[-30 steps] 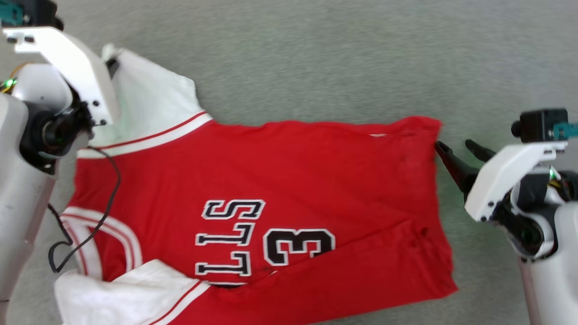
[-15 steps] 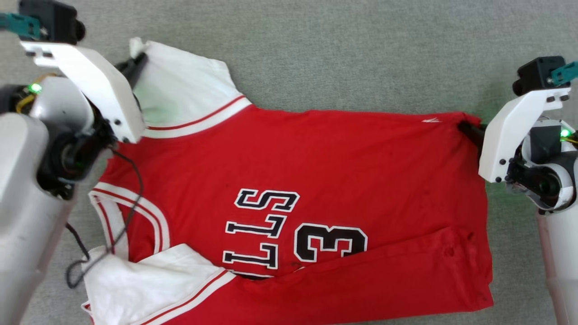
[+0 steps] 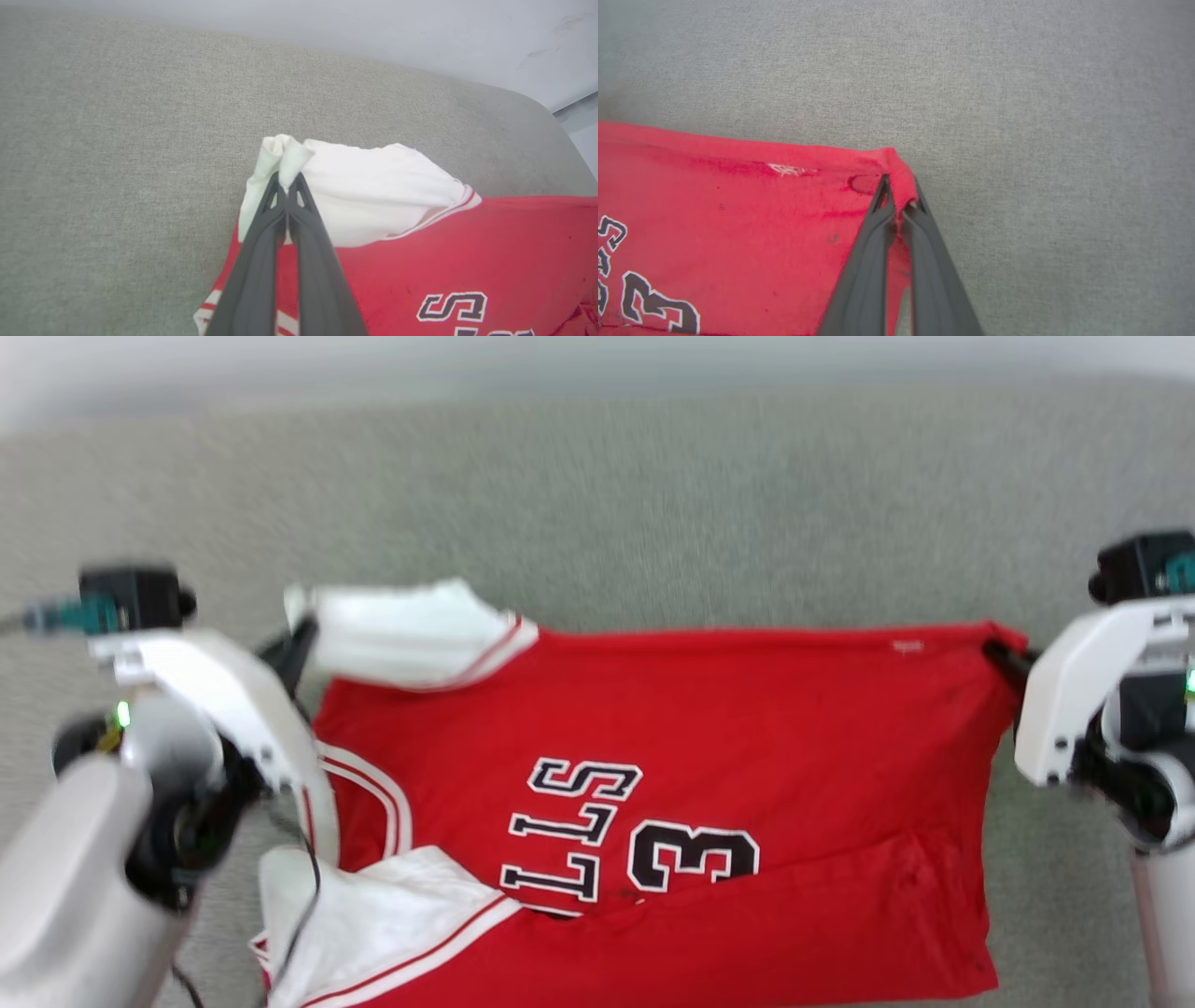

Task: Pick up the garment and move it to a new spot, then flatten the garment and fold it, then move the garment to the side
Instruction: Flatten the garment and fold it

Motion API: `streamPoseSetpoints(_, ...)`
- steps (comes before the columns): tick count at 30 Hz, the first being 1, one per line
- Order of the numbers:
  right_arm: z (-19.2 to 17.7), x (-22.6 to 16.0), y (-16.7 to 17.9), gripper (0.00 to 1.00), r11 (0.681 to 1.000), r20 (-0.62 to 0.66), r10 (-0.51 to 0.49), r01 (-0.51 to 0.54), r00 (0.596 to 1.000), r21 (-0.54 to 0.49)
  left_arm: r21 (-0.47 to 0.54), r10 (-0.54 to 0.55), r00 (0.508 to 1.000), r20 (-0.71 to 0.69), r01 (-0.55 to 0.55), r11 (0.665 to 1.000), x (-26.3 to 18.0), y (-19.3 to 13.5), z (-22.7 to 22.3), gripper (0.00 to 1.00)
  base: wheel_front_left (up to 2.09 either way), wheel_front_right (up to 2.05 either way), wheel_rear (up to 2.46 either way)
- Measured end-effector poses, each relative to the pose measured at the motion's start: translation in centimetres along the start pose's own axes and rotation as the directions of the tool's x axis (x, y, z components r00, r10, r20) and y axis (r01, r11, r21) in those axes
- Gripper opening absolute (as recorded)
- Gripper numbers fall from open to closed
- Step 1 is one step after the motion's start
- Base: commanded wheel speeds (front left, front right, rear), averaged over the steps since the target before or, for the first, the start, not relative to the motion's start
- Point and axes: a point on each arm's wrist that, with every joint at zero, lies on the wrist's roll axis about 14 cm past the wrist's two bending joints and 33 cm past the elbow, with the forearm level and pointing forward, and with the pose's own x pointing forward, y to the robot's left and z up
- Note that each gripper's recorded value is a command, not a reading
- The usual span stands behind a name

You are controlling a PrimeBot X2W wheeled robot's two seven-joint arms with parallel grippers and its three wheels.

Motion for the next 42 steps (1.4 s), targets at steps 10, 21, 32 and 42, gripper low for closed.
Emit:
streamPoseSetpoints(10,-4.3,-5.0,2.0,0.00,0.997,0.030,0.043,-0.045,0.999,0.056,-0.171,0.096,0.994,-0.058,-0.104,0.980,-8.4,1.6,-7.6,0.00,0.00,0.00,0.00)
streamPoseSetpoints(21,-11.7,-6.5,3.3,1.00,0.979,0.056,0.039,-0.050,0.998,0.198,-0.269,0.139,0.982,-0.124,-0.168,0.948,-10.1,2.5,-14.9,1.00,0.00,0.00,0.00)
streamPoseSetpoints(32,-7.7,-10.5,1.1,1.00,0.980,0.318,-0.065,0.000,0.946,0.200,-0.052,0.076,0.968,0.240,-0.065,0.997,-10.4,-0.4,-8.2,1.00,0.00,0.00,0.00)
streamPoseSetpoints(42,-7.7,-10.2,0.3,1.00,0.992,0.144,-0.042,0.025,0.989,0.120,0.111,0.022,0.858,0.513,-0.092,0.990,-12.5,-3.2,-0.7,1.00,0.00,0.00,0.00)
